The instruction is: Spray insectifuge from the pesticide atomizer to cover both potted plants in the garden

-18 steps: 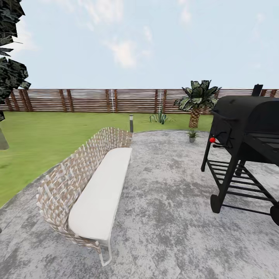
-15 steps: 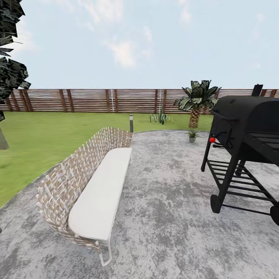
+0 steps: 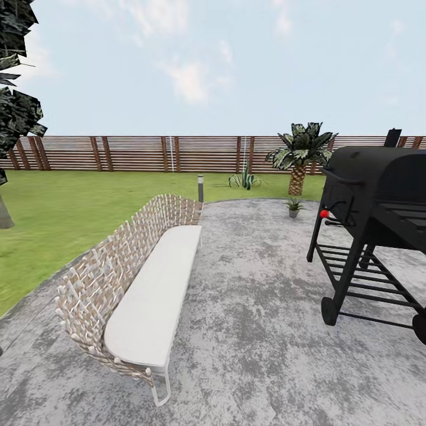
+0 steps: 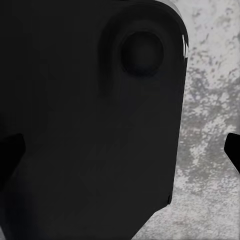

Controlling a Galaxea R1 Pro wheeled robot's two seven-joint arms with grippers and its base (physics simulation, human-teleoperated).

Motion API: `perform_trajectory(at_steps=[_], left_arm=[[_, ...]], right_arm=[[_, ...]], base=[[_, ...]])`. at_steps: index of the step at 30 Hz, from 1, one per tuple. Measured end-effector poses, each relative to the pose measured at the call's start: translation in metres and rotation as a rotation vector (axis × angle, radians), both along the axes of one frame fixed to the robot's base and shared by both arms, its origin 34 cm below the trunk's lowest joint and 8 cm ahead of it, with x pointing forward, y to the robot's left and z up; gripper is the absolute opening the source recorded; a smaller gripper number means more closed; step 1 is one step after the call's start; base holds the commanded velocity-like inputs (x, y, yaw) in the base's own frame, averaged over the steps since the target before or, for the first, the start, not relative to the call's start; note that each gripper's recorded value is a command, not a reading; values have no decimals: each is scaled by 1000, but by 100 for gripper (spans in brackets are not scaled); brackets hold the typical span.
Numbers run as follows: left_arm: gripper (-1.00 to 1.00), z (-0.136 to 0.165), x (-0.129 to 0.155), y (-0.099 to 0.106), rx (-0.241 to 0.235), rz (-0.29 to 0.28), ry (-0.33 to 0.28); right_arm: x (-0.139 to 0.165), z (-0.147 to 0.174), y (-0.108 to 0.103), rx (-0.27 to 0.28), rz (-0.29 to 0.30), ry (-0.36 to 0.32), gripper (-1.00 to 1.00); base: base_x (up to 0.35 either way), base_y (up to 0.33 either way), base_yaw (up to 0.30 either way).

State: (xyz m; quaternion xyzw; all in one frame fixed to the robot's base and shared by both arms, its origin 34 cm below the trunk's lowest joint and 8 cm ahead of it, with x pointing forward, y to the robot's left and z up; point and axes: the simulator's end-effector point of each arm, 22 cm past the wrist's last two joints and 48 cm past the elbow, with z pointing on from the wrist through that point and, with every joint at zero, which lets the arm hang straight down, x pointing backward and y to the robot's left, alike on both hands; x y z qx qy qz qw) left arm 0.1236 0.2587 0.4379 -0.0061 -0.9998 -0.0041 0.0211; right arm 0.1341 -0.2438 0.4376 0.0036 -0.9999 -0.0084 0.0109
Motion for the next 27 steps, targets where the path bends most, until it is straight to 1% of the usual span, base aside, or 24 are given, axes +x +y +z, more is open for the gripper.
perform_trajectory(at_steps=[7, 10, 12, 15, 18, 20, 23, 24, 27], left_arm=[[100, 0, 0, 0, 0, 0, 0], [100, 1, -9, 9, 10, 4, 12], [100, 1, -12, 11, 13, 6, 15], [100, 1, -14, 13, 14, 6, 18], [100, 1, -15, 11, 13, 8, 19], [100, 1, -8, 9, 9, 10, 6], [100, 0, -1, 8, 6, 10, -8], [100, 0, 4, 5, 0, 9, -19], [100, 0, 6, 3, -4, 10, -23]], right_arm=[[0, 0, 0, 0, 0, 0, 100], [20, 0, -1, -7, 1, -31, 100], [32, 0, -1, -10, 0, -49, 100], [42, 0, -2, -13, 1, -65, 100], [53, 0, -8, -20, -1, -86, 100], [65, 1, -13, -25, -4, -108, 100], [72, 2, -14, -26, -5, -120, 100], [79, 2, -15, -26, -5, -131, 100], [82, 2, -15, -26, -6, -135, 100]], base=[[0, 0, -10], [0, 0, -149], [0, 0, -226], [0, 0, -255], [0, 0, -271], [0, 0, -277], [0, 0, -278], [0, 0, -279], [-47, -17, -279]])
